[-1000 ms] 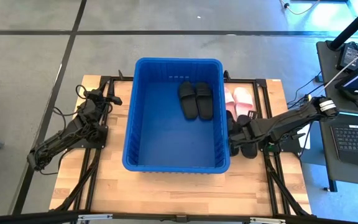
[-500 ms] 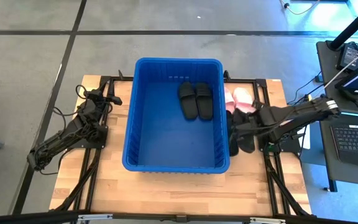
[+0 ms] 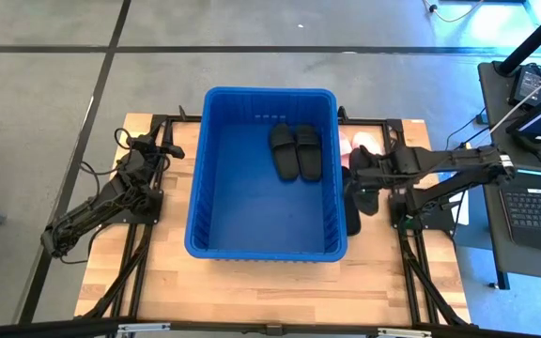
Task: Pick and place slides into bin
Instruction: Put the black slipper into the blue bin
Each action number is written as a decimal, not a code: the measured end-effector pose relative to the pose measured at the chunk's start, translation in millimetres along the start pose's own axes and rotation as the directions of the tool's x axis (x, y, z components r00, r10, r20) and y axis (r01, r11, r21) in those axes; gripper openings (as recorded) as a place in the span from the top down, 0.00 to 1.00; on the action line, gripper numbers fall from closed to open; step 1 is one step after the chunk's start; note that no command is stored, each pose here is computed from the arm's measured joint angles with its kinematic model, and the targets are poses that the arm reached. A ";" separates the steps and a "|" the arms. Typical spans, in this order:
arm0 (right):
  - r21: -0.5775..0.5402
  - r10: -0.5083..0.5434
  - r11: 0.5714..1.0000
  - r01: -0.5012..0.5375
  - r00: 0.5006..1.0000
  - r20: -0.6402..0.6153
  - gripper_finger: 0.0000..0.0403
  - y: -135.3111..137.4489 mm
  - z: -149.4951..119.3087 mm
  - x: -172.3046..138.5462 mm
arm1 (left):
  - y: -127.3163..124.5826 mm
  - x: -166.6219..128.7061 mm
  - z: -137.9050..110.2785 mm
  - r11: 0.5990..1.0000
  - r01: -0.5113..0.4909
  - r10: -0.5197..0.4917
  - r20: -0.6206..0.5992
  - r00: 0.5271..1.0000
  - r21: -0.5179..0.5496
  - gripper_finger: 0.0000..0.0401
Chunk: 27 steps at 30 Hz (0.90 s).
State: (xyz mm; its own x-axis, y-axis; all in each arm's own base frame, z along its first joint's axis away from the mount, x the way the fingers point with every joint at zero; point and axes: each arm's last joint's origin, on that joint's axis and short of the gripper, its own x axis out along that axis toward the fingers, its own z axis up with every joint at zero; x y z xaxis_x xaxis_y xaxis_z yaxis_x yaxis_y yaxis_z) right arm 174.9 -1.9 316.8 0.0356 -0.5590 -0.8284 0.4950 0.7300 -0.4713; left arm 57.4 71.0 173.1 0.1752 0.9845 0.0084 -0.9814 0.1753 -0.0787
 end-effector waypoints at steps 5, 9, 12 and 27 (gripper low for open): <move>0.031 -0.124 0.992 0.123 0.992 0.033 0.97 -13.0 6.7 5.3 | 0.0 0.0 0.0 1.000 0.000 0.000 0.000 1.000 0.000 0.50; 0.089 -0.239 0.969 0.231 0.967 0.094 0.97 -30.3 16.6 -1.2 | 0.0 0.0 0.0 1.000 0.000 0.000 0.000 1.000 0.003 0.50; 0.131 -0.300 0.950 0.282 0.943 0.142 0.97 -49.1 26.0 -15.5 | 0.0 0.0 0.0 1.000 0.000 0.000 0.000 1.000 0.003 0.50; 0.250 -0.172 0.968 -0.035 0.630 0.757 0.97 -91.6 126.6 -96.6 | 0.0 0.0 0.0 1.000 0.000 0.000 0.000 1.000 0.003 0.50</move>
State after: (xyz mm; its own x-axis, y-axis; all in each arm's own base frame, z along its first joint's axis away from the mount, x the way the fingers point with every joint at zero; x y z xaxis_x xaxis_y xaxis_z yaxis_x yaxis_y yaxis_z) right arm 236.1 -64.6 478.4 0.5947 -0.7757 -0.2112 0.6944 0.6280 -0.3513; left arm 57.4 71.0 173.1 0.1752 0.9845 0.0082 -0.9816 0.1753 -0.0759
